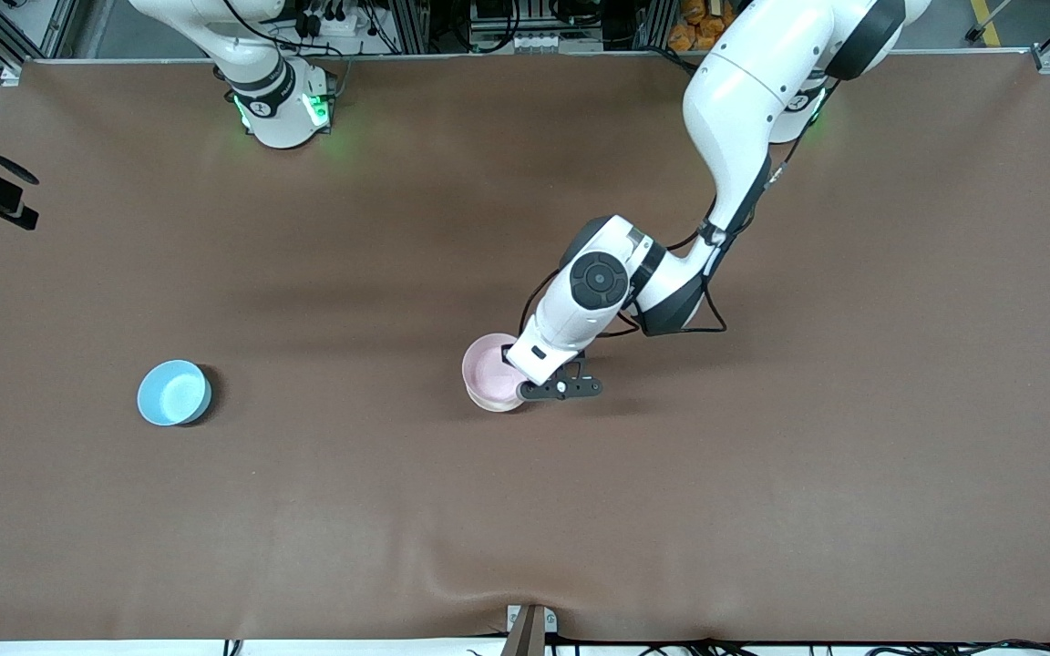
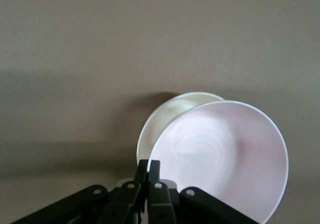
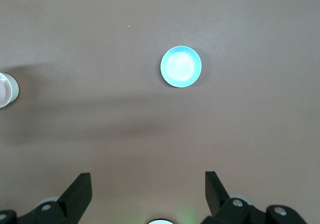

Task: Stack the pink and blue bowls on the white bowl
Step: 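Lower the pink bowl into the white bowl and open the left gripper, then withdraw the left gripper while the right gripper moves toward the blue bowl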

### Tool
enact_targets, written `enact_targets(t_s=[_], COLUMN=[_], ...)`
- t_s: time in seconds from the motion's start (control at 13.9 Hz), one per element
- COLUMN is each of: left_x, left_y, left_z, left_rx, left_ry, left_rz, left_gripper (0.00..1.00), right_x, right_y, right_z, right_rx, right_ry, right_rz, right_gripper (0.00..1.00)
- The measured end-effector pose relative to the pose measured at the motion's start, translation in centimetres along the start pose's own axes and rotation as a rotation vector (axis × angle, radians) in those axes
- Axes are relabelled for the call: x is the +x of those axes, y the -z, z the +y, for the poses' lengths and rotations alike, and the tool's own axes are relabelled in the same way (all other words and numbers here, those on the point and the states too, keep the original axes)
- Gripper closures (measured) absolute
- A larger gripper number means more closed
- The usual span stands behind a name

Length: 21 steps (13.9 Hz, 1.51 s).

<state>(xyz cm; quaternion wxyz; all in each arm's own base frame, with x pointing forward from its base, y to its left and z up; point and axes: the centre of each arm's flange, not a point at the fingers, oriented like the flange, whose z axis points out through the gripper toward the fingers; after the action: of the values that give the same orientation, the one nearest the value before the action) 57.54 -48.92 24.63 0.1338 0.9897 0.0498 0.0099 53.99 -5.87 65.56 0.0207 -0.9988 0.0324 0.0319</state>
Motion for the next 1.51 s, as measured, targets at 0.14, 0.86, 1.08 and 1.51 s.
enact_targets(t_s=[0.14,0.86,1.08,1.51], left_x=[0.2,-0.3,0.8,5.1], left_y=[0.0,-0.7,4.4,31.1], left_z=[0.0,0.6,1.2,-8.6], left_rx=[-0.008,-0.010,0.008,0.108], left_ry=[0.001,0.017,0.027,0.130], left_rz=[0.011,0.010,0.002,-0.021], left_gripper=[0.97,0.60,0.31,0.00], right_x=[0.0,0.1,0.2,0.2], right_y=[-0.1,-0.2,-0.2,-0.2], right_z=[0.0,0.0,-0.5,-0.7], right_rx=[0.000,0.000,-0.001,-0.001], right_ry=[-0.001,0.000,0.009,0.013], right_rz=[-0.001,-0.004,-0.003,-0.001], right_gripper=[0.00,0.00,0.00,0.00])
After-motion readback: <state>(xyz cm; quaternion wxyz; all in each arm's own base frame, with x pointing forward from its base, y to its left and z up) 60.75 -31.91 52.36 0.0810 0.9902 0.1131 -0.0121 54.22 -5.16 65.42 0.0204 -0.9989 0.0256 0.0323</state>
